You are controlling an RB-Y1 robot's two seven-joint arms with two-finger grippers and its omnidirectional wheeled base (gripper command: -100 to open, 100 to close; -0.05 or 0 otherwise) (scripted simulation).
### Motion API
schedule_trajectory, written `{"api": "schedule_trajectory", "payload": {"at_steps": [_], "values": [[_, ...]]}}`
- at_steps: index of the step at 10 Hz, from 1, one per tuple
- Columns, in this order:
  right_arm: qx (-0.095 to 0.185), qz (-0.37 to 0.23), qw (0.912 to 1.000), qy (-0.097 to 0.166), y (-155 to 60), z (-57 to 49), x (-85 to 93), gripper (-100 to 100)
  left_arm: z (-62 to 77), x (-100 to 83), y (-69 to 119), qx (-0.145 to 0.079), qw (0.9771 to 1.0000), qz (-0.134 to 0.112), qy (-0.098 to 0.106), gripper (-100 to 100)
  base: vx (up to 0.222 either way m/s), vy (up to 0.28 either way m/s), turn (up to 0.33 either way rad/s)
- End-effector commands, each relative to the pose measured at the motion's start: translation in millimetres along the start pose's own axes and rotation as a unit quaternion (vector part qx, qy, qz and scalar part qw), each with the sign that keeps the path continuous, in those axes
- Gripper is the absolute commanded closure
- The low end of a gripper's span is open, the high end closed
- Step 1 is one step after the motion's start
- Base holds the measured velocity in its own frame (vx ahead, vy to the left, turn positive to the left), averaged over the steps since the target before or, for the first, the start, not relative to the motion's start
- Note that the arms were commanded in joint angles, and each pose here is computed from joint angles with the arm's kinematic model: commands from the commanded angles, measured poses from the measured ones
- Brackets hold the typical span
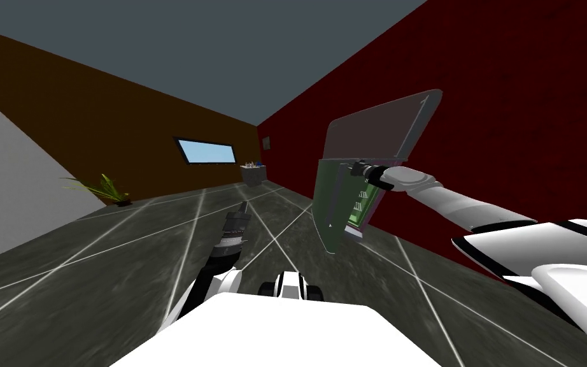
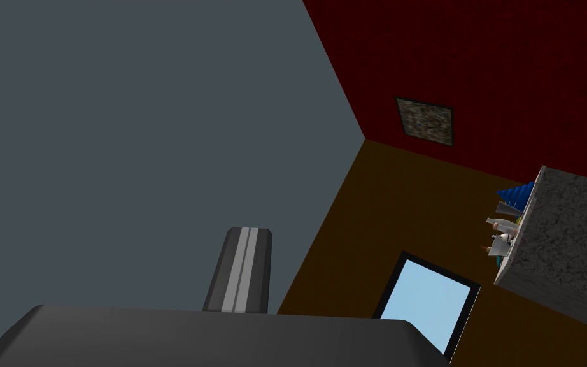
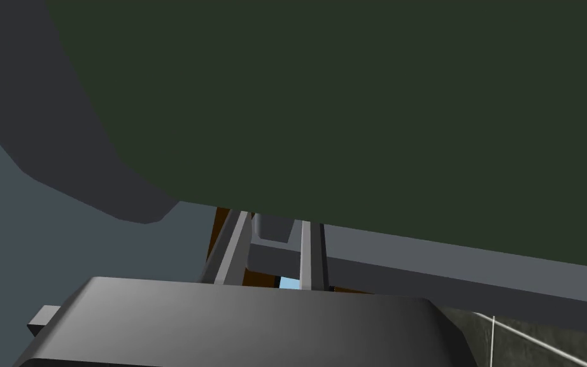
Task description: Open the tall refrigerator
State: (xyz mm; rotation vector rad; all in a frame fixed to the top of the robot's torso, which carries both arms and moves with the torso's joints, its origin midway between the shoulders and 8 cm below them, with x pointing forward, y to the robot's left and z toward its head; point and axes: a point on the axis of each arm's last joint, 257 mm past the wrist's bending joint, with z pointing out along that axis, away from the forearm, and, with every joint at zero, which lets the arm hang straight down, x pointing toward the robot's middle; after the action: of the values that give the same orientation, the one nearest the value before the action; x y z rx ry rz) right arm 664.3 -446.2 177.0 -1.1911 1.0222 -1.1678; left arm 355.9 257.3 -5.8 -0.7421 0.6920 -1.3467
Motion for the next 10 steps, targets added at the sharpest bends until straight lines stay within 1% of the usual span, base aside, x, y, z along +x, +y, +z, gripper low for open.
{"api": "schedule_trajectory", "payload": {"at_steps": [1, 2, 3, 4, 5, 6, 7, 8, 9, 10], "values": [[-0.003, -0.004, 0.9993, 0.037, 3, -5.4, 36.2, 100, 0.0, -0.1, 0.0, 0.0, 1.0, 0.0, 0.0, 0, -0.018, 0.17, 0.172], [-0.005, -0.007, 0.9974, 0.071, 4, -14.6, 68.6, 100, 0.0, 0.0, 0.0, 0.0, 1.0, 0.0, 0.0, 0, -0.038, 0.265, 0.281], [-0.005, -0.007, 0.9975, 0.071, 4, -14.5, 67.9, 100, 0.0, 0.0, 0.0, 0.0, 1.0, 0.0, 0.0, 0, 0.012, 0.286, 0.089], [-0.005, -0.007, 0.9974, 0.071, 4, -14.6, 68.6, 100, 0.0, 0.0, 0.0, 0.0, 1.0, 0.0, 0.0, 0, 0.069, 0.204, -0.055], [-0.006, -0.011, 0.9951, 0.098, 4, -23.5, 93.2, 100, 0.0, -0.1, 0.0, 0.0, 1.0, 0.0, 0.0, 0, 0.046, 0.231, 0.136], [-0.007, -0.01, 0.9946, 0.103, 5, -25.2, 98.3, 100, 0.0, 0.0, 0.0, 0.0, 1.0, 0.0, 0.0, 0, 0.042, 0.2, 0.097], [-0.007, -0.015, 0.9913, 0.13, 4, -35.6, 122.7, 100, 0.0, 0.0, 0.0, 0.0, 1.0, 0.0, 0.0, 0, 0.054, 0.263, 0.168], [-0.008, -0.014, 0.9907, 0.135, 4, -37.6, 127.6, 100, 0.0, 0.0, 0.0, 0.0, 1.0, 0.0, 0.0, 0, 0.038, 0.221, 0.081], [-0.007, -0.019, 0.9873, 0.158, 2, -47.5, 147.1, 100, 0.0, 0.0, 0.0, 0.0, 1.0, 0.0, 0.0, 0, 0.041, 0.248, 0.104], [-0.008, -0.018, 0.9857, 0.167, 3, -51.7, 156.3, 100, 0.0, 0.0, 0.0, 0.0, 1.0, 0.0, 0.0, 0, 0.026, 0.23, 0.111]]}}
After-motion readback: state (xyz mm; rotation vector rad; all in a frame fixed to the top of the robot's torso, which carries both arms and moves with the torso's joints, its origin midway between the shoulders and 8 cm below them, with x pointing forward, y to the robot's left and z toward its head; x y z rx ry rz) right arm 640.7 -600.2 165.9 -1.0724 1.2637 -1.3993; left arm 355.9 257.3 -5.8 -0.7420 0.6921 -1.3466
